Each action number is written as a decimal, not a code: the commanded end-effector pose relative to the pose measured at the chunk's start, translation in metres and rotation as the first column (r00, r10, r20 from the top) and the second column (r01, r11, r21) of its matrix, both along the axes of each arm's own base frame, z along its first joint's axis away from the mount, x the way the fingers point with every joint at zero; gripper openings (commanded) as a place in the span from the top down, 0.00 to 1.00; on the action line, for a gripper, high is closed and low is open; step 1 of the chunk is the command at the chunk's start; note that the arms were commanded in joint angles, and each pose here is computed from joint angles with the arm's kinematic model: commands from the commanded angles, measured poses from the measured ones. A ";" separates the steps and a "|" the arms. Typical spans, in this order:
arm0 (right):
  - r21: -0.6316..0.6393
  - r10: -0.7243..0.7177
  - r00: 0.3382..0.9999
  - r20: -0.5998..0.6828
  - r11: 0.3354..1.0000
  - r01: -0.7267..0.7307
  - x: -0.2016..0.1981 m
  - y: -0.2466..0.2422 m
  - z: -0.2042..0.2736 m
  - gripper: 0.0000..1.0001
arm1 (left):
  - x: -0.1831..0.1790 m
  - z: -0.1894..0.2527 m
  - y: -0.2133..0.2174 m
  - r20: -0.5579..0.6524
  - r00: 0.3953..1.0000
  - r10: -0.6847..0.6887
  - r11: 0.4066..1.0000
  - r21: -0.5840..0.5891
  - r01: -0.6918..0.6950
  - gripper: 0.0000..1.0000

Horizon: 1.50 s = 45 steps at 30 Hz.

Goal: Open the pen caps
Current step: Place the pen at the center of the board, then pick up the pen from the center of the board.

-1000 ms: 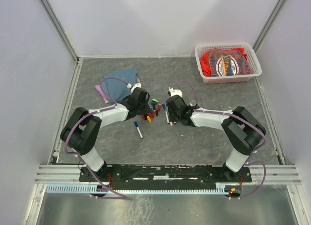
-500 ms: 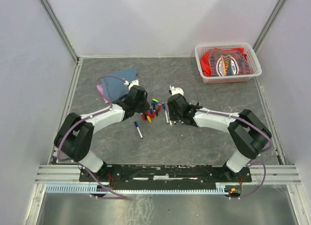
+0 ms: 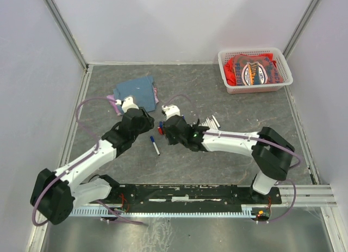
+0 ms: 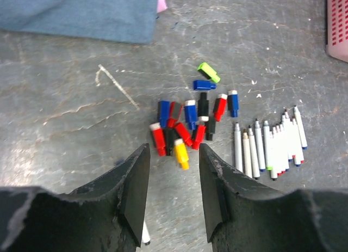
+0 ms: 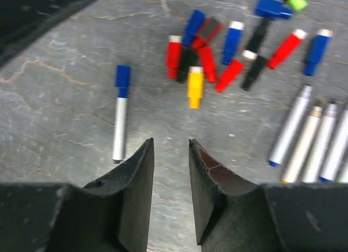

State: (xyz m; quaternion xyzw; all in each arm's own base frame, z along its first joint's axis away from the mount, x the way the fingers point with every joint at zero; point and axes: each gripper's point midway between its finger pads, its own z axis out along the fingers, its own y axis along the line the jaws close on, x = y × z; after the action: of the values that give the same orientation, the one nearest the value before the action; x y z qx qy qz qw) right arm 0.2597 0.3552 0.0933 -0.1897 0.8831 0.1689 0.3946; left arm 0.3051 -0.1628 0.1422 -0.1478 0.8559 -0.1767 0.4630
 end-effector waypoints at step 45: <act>-0.145 0.037 0.986 -0.162 0.988 -0.061 -0.055 0.073 -0.110 0.82 | -0.041 -0.021 0.073 0.027 0.967 0.255 0.958 -0.141 -0.249 0.44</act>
State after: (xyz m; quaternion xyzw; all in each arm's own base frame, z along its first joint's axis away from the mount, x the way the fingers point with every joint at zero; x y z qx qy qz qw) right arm 0.2311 0.4383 0.0190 -0.2193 0.9003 0.1366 0.3502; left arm 0.2606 -0.0928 0.1080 -0.2629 0.8222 -0.1655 0.4769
